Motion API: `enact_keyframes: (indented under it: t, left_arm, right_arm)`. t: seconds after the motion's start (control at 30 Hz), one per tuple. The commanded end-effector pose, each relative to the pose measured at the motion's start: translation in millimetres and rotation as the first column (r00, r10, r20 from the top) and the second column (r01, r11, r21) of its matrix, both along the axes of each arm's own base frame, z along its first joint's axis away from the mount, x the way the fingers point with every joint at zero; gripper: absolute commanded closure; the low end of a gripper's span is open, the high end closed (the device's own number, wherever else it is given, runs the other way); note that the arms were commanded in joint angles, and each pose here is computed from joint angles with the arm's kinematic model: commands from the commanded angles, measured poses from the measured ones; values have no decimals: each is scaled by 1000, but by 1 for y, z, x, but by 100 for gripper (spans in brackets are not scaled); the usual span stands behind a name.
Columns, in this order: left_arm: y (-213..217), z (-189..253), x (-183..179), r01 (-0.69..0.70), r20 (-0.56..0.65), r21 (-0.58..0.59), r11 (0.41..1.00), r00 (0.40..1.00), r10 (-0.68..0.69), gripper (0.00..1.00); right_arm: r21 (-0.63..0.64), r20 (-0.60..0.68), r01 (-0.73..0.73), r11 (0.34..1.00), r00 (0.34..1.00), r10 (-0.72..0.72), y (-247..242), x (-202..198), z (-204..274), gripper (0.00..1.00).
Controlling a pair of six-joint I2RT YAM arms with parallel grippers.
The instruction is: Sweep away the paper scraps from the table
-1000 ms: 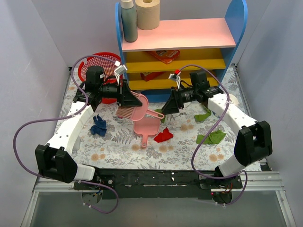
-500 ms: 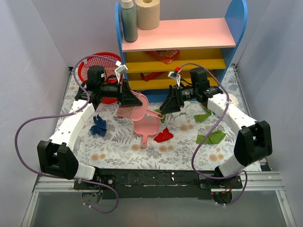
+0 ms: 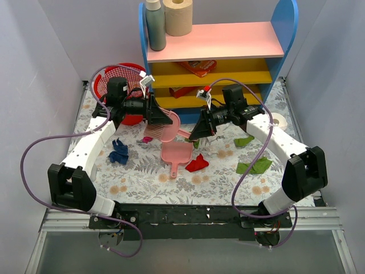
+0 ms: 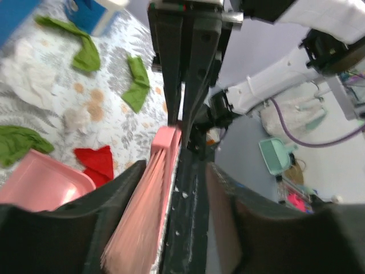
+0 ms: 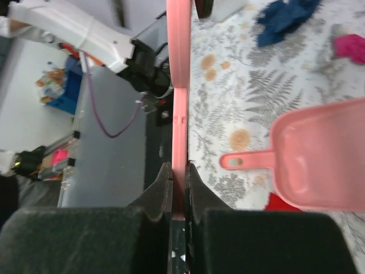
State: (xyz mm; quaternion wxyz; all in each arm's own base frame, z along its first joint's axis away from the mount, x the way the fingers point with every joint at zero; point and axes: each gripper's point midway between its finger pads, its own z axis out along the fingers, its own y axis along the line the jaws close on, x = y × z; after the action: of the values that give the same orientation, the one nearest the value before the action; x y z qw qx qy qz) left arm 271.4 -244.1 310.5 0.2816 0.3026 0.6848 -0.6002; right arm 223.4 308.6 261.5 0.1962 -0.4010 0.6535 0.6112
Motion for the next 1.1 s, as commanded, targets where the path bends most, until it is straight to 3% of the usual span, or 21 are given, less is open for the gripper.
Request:
enact_keyframes:
  t: [0.0, 0.13, 0.17, 0.43, 0.5, 0.7, 0.97, 1.07]
  left_arm:
    - [9, 21, 7, -61, 189, 70, 996, 981, 47, 47]
    - [21, 31, 13, -99, 400, 181, 979, 916, 19, 40]
    - [21, 40, 16, -94, 486, 195, 976, 874, -13, 38]
    - [18, 42, 28, -66, 628, 314, 947, 762, -155, 35]
    - [10, 43, 29, -42, 632, 329, 944, 752, -186, 36]
    - [-6, 18, 17, 38, 600, 400, 916, 744, -293, 42]
    - [-10, -5, 3, 48, 577, 463, 885, 741, -343, 60]
    - [-10, -12, 0, 48, 559, 474, 879, 755, -343, 71]
  right_arm:
    - [-107, 246, 150, 983, 962, -120, -11, 27, 0, 99]
    - [-161, 456, 160, 974, 887, -71, -21, 41, -1, 99]
    - [-171, 490, 161, 972, 870, -58, -22, 43, -1, 99]
    - [-254, 681, 117, 960, 726, 92, -18, 46, 8, 99]
    - [-269, 721, 112, 957, 683, 123, -16, 47, 11, 99]
    - [-267, 744, 133, 954, 658, 116, -17, 50, 18, 99]
    - [-259, 759, 155, 953, 643, 101, -13, 55, 23, 99]
    - [-252, 761, 154, 955, 641, 97, -11, 57, 26, 99]
